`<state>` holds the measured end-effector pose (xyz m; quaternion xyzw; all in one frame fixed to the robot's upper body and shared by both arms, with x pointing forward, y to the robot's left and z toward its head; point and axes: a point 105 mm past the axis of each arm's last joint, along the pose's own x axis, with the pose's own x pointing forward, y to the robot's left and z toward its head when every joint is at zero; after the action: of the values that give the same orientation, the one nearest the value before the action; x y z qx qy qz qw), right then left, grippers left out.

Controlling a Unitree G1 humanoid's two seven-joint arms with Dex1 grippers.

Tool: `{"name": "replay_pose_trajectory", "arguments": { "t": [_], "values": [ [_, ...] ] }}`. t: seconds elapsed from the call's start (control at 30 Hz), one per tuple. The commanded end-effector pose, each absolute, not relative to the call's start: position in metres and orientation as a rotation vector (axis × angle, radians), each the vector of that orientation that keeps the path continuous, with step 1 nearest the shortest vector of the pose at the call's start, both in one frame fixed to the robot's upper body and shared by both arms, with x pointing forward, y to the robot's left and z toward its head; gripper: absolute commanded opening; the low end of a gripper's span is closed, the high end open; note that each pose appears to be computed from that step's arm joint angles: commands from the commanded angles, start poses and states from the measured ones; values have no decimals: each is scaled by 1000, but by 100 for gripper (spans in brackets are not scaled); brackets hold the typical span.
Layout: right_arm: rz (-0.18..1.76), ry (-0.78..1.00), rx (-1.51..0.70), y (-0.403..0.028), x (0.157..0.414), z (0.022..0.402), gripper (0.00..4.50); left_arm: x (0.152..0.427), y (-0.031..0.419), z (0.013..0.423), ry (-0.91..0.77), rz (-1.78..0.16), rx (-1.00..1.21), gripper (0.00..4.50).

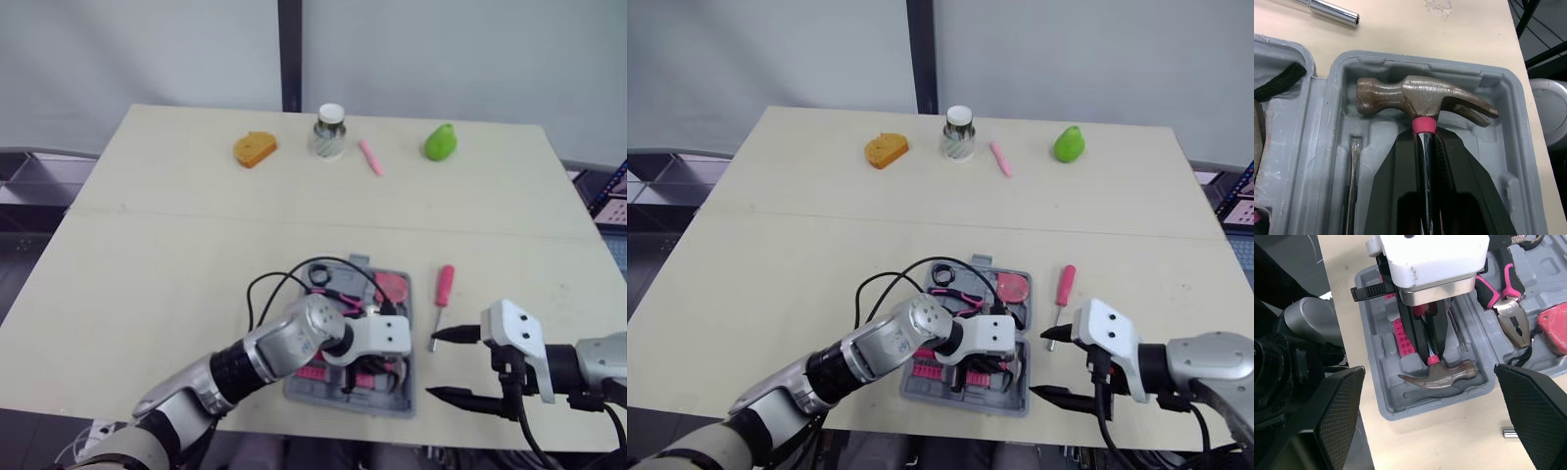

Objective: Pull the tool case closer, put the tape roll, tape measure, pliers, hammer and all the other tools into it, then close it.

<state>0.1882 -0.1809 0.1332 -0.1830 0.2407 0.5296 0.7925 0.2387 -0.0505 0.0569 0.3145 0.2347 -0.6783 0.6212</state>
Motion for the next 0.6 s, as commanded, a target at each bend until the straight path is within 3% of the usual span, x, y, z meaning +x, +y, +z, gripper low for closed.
{"name": "replay_pose_trajectory", "arguments": {
  "t": [0.03,0.6],
  "values": [
    [1137,472,-409,-178,188,142,450,234,-58,62,489,-1584,726,5],
    [1133,472,-400,-178,188,141,450,240,-60,61,463,-1577,738,5]
  ]
}}
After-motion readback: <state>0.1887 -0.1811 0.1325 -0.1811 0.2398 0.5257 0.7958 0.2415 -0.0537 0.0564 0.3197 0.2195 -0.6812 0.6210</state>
